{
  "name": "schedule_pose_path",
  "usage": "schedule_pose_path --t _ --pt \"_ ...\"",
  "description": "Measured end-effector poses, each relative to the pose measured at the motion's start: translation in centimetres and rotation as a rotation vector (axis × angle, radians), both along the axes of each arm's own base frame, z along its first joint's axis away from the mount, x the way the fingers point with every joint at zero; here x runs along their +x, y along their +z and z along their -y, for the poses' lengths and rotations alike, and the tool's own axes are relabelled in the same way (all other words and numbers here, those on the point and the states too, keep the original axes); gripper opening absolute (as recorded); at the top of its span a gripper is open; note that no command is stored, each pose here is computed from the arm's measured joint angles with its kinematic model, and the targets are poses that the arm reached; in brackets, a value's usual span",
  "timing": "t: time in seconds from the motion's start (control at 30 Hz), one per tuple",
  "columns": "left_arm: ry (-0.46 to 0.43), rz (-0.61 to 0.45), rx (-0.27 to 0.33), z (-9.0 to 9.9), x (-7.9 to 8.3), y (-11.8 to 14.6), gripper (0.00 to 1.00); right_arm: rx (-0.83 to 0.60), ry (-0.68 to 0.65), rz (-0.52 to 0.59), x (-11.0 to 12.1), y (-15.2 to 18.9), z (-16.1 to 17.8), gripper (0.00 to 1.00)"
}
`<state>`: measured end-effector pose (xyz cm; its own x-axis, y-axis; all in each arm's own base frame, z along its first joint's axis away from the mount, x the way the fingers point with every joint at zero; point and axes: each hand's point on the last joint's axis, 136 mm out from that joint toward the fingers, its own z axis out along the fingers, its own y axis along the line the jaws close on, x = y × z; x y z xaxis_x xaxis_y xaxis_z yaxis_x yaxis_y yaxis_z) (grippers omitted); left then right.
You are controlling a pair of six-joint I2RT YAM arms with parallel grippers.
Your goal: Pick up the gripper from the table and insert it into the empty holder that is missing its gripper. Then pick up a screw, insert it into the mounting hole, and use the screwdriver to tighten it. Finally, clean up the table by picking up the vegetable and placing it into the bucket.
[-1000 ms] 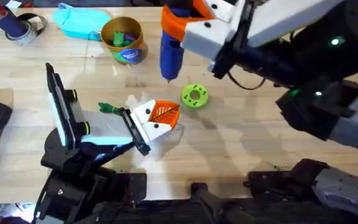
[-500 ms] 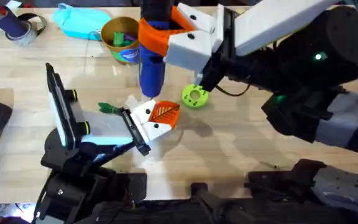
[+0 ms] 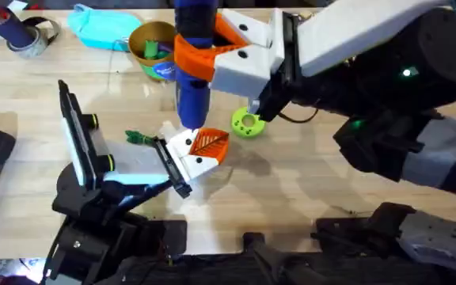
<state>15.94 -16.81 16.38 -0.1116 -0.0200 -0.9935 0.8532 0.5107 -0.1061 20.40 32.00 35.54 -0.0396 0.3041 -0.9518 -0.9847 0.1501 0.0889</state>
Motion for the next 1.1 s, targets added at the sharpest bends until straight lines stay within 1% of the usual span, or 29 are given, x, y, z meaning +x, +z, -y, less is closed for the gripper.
schedule_pose_path --t 0.2,0.6,0.77,0.97,1.1 --pt "0.0 0.0 0.0 0.0 0.0 0.0 0.01 -0.013 0.035 -0.006 -0.8 -0.6 -0.8 0.023" --pt "0.0 0.0 0.0 0.0 0.0 0.0 0.01 -0.011 0.044 0.02 -0.9 -0.8 -1.2 0.023" --pt "0.0 -0.003 -0.001 0.0 0.0 0.0 0.01 -0.031 0.041 0.004 -0.7 -1.3 -1.3 0.023" --pt "0.0 -0.003 -0.001 0.0 0.0 0.0 0.01 -0.026 0.043 0.008 -0.8 -1.2 -1.3 0.023" --pt "0.0 -0.003 -0.001 0.0 0.0 0.0 0.01 0.003 0.043 0.039 -1.0 -0.3 -1.1 0.023"
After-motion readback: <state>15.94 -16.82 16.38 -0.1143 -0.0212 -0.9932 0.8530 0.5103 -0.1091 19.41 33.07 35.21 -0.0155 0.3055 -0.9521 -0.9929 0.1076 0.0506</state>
